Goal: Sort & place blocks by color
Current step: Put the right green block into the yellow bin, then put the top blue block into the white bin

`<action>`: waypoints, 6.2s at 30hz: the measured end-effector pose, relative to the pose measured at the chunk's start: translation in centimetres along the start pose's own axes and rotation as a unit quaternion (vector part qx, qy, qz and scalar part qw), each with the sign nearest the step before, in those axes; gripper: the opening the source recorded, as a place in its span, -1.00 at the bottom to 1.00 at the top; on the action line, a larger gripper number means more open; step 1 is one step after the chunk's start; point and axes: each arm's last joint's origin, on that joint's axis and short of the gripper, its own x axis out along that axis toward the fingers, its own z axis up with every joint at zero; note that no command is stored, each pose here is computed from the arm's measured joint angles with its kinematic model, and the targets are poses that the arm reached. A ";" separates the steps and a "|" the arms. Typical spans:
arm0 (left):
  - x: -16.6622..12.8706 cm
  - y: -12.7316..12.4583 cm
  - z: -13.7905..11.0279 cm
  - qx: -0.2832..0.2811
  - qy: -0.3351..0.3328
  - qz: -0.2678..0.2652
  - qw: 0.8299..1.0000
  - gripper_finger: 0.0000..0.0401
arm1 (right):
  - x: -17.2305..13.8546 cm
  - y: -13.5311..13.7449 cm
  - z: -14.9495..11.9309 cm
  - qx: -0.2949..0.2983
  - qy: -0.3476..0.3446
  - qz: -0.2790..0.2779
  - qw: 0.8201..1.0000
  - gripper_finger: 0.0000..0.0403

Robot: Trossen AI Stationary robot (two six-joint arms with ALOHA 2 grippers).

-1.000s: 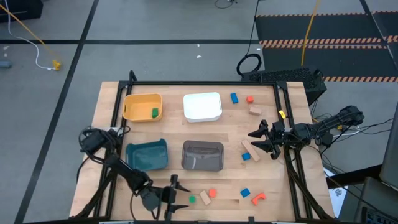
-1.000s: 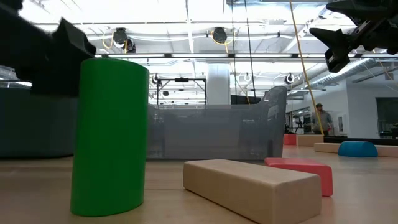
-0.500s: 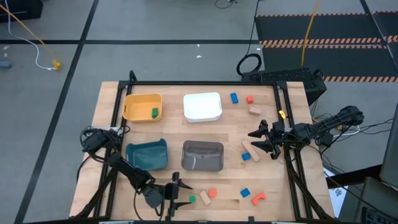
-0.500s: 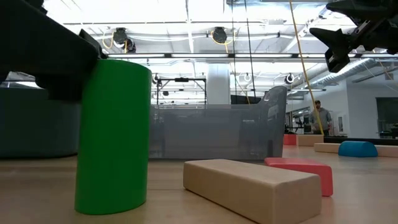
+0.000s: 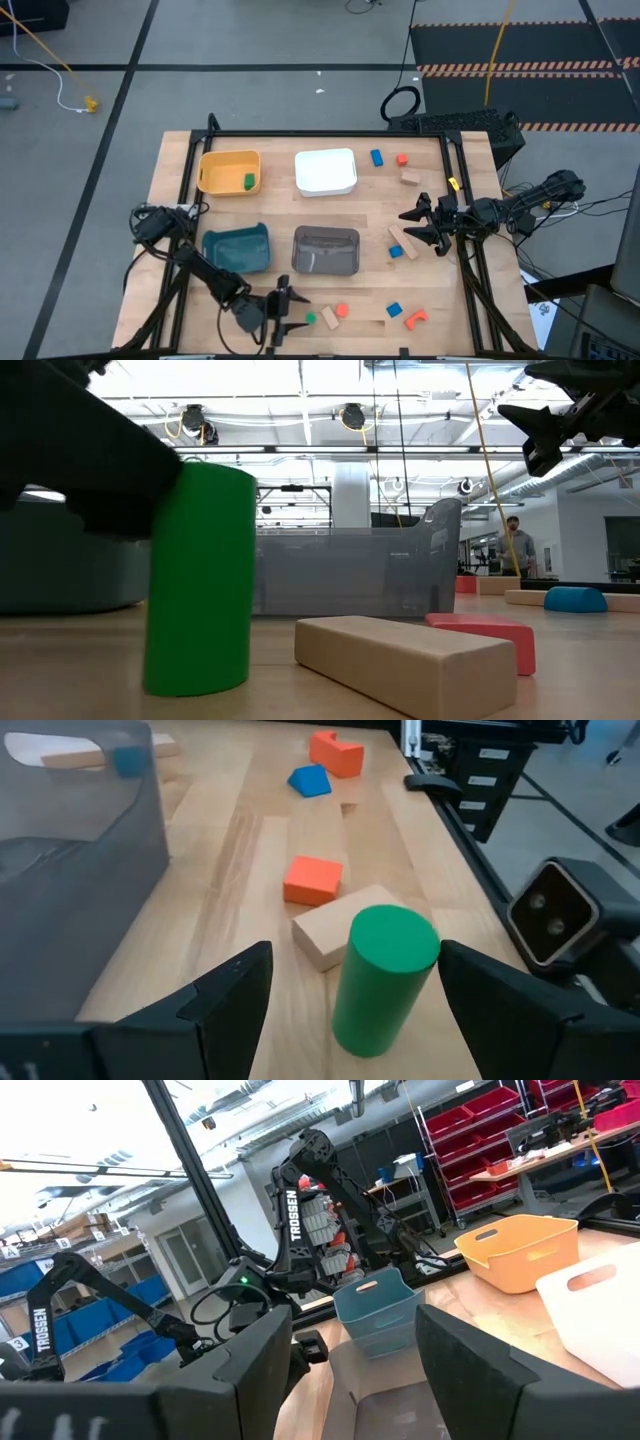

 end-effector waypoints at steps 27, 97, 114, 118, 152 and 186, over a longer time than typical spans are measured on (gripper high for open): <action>1.0 1.4 0.5 0.007 0.016 -0.019 1.000 0.41 | 0.0 0.0 0.0 0.000 0.000 0.000 1.000 0.03; -14.2 20.1 10.1 -0.051 0.033 0.464 0.884 -0.34 | 0.0 0.0 0.0 0.000 0.000 0.000 1.000 0.03; -19.1 25.9 2.0 -0.268 -0.076 0.605 0.746 -0.31 | 0.0 0.0 0.0 0.000 0.000 0.000 1.000 0.03; -19.2 26.2 1.7 -0.277 -0.067 0.601 0.747 -0.30 | 0.0 0.0 0.0 0.000 0.000 0.000 1.000 0.03; -17.1 24.6 7.7 -0.241 -0.205 0.244 0.917 0.40 | 0.0 0.0 0.1 -0.003 -0.004 0.001 1.000 0.03; -17.1 21.8 9.2 -0.207 -0.268 0.168 0.926 0.16 | 1.5 -1.5 2.5 -0.086 -0.105 -0.335 0.933 0.03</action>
